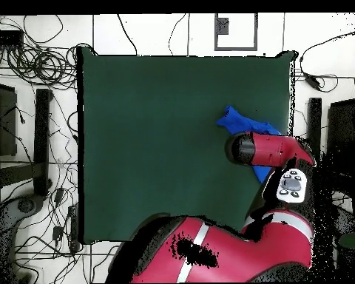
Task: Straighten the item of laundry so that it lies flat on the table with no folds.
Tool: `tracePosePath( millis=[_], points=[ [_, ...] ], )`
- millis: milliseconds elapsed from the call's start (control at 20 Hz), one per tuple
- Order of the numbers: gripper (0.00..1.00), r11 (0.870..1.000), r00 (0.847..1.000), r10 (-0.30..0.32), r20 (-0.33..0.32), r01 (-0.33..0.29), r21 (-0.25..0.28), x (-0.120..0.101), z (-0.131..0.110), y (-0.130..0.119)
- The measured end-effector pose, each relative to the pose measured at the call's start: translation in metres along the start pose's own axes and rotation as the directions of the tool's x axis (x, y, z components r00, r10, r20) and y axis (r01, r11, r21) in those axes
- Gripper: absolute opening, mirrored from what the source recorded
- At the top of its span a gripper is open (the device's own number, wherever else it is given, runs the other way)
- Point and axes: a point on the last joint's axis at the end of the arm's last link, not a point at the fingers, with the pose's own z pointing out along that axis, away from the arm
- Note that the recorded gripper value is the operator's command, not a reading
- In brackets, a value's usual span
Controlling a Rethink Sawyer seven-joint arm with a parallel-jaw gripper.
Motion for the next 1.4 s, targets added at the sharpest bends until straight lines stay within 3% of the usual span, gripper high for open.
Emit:
tracePosePath(
  millis=[350,1400],
  points=[
    [1.00,1.000,1.000,-0.011,0.009,0.011,-0.003,-0.0017,-0.0055,0.0077],
    [1.00,0.999,0.999,-0.051,0.012,0.050,0.019,0.0029,-0.0017,-0.0001]
  ],
)
